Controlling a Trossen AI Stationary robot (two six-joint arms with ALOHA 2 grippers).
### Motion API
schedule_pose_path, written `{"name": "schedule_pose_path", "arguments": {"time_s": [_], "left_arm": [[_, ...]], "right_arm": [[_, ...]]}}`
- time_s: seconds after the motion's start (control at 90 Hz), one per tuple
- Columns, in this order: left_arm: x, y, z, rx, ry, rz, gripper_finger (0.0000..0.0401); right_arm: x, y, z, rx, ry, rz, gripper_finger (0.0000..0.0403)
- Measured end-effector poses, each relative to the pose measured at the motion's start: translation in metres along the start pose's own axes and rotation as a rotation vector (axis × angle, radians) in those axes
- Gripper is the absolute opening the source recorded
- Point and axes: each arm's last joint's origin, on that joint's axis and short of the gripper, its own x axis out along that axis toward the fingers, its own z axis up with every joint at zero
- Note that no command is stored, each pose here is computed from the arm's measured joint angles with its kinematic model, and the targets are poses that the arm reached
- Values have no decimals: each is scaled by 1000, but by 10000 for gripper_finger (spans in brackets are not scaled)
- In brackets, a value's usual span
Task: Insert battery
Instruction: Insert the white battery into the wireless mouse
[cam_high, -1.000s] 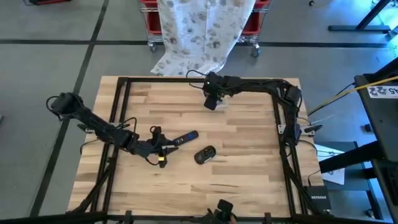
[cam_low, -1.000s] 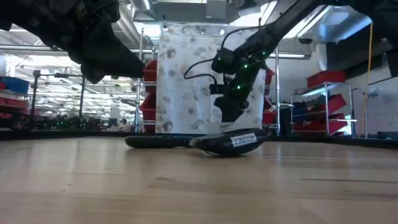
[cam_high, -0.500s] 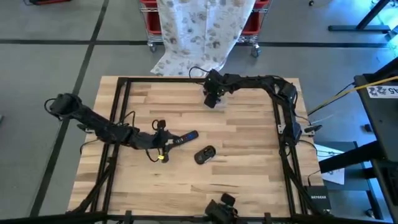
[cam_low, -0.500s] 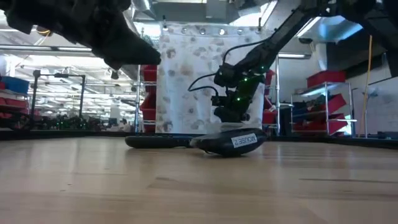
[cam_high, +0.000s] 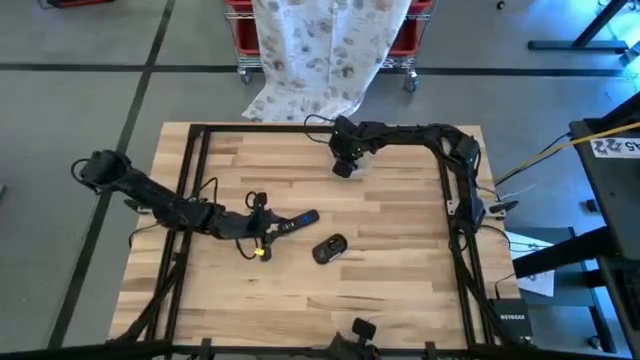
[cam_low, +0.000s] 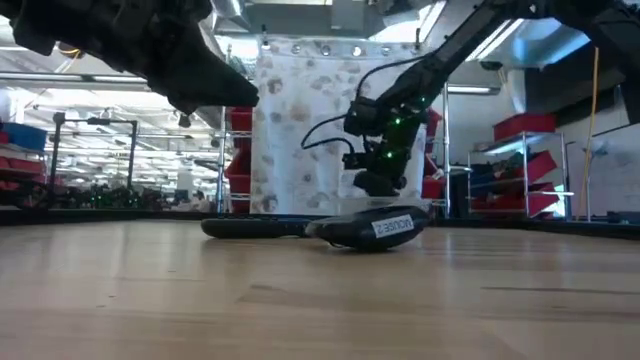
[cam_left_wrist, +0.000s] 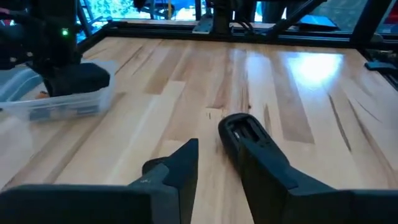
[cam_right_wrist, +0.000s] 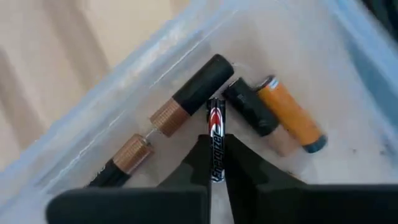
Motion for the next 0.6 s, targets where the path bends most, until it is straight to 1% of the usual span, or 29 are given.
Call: {"name": "schedule_pose_path", "arguments": {"time_s": [0.133,0.244,0.311,0.378,0.444,0.544,0.6], "left_arm": [[0,0,-3,-5,25,2,96],[0,0,-4,-5,36,4,96],[0,0,-4,-3,40,5,96],[0,0,-4,-4,39,5,96],[0,0,-4,-3,41,5,96],[0,0,-4,-2,41,4,96],[0,0,-5,-3,44,-9,96]], "right_arm": [[-39,3,5,-28,-35,-49,2],[-61,12,2,-74,-26,-38,1],[-80,19,2,-109,-53,-20,1],[-96,31,-1,-175,-67,40,1],[-107,50,-7,-251,-71,131,0],[-122,89,-16,-355,-110,304,0],[-125,113,-22,-414,-128,379,0]]}}
